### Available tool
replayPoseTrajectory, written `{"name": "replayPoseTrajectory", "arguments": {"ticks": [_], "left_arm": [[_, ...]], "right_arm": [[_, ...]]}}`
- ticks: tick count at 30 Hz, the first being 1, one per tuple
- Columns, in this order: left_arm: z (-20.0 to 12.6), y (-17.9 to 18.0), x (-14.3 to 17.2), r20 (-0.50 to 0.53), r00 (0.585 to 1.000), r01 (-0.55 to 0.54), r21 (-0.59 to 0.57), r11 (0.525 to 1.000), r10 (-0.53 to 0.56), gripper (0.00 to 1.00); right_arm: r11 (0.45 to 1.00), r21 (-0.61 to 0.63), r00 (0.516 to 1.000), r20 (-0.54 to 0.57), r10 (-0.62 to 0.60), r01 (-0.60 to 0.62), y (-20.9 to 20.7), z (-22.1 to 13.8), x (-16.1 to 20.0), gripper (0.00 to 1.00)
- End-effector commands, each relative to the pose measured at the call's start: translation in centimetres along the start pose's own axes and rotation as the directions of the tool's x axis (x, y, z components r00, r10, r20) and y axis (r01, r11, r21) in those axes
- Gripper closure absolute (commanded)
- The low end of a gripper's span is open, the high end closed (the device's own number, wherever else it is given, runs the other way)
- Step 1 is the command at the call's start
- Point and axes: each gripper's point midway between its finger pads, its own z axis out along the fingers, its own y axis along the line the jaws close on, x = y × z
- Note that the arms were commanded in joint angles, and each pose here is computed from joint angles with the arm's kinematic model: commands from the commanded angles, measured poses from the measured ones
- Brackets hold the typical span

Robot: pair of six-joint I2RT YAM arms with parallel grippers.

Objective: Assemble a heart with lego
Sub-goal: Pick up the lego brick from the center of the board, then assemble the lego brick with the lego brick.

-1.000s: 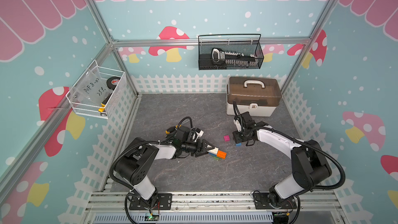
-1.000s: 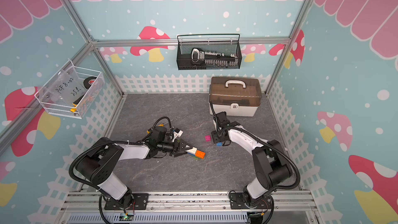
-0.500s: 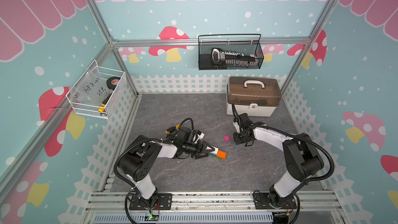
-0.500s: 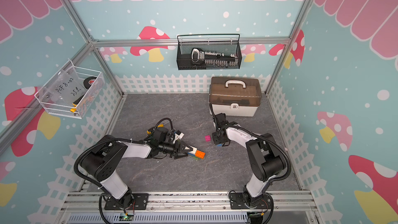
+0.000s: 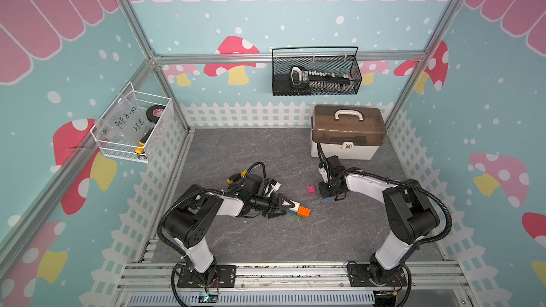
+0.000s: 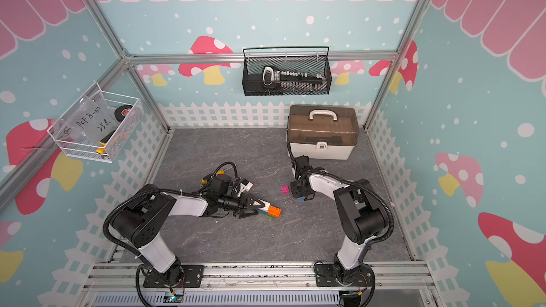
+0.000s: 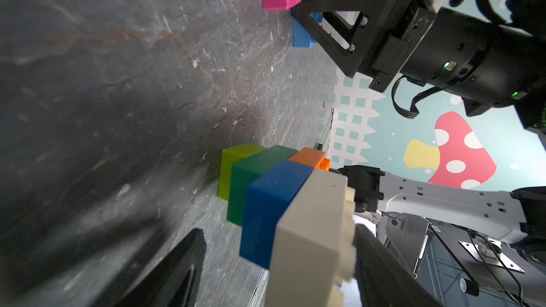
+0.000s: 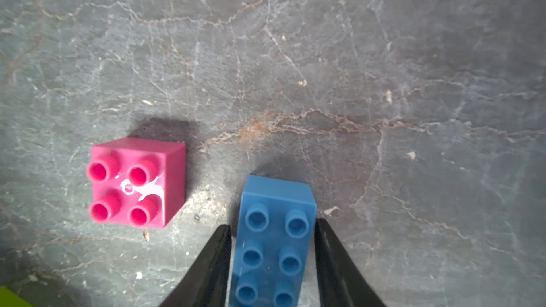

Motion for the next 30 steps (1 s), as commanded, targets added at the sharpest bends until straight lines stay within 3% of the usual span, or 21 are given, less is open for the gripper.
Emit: {"name": "replayPoseTrajectory", "arguments": {"ticks": [1,4,8,12,15,19,21,26,30], "left_arm": [[0.1,-0.6,-0.5,0.001,1.000,-0.016,0.022,1.000,0.016,0.24],[0.2,-0.5,-0.5,0.001,1.000,-0.012,0.019,1.000,0.012,0.24],[0.4,-0.5,-0.8,0.001,1.000,-0.011,0.027,1.000,0.011,0.25],[0.6,-1.0,-1.3,0.012,1.000,-0.011,0.059,0.998,0.010,0.25],[0.6,-1.1,-1.4,0.021,1.000,-0.019,0.064,0.998,0.018,0.26],[0.6,-1.1,-1.4,0.024,1.000,-0.014,0.082,0.997,0.012,0.26],[0.6,-1.3,-1.4,0.030,0.999,-0.018,0.091,0.996,0.015,0.26],[0.7,-1.5,-1.3,0.025,0.999,-0.024,0.095,0.995,0.022,0.26],[0.9,-1.4,-1.0,0.017,1.000,-0.022,0.088,0.996,0.021,0.26]], "right_arm": [[1.000,0.004,1.000,0.004,-0.005,0.005,-0.2,0.5,-0.3,0.58],[1.000,0.001,1.000,0.010,-0.016,0.016,-0.1,0.4,-0.6,0.60],[0.998,-0.004,0.998,0.020,-0.056,0.056,0.0,-1.1,-0.9,0.69],[0.980,-0.084,0.983,0.022,-0.180,0.181,1.4,-4.4,0.1,0.70],[0.917,-0.192,0.936,0.032,-0.350,0.349,3.8,-7.4,1.8,0.73],[0.750,-0.298,0.802,0.103,-0.589,0.590,7.6,-11.3,4.6,0.75],[0.697,-0.319,0.755,0.104,-0.648,0.642,8.8,-12.0,5.6,0.76],[0.645,-0.354,0.705,0.063,-0.706,0.677,11.6,-11.7,6.5,0.78],[0.645,-0.342,0.702,0.068,-0.709,0.684,12.8,-10.8,6.3,0.78]]}}
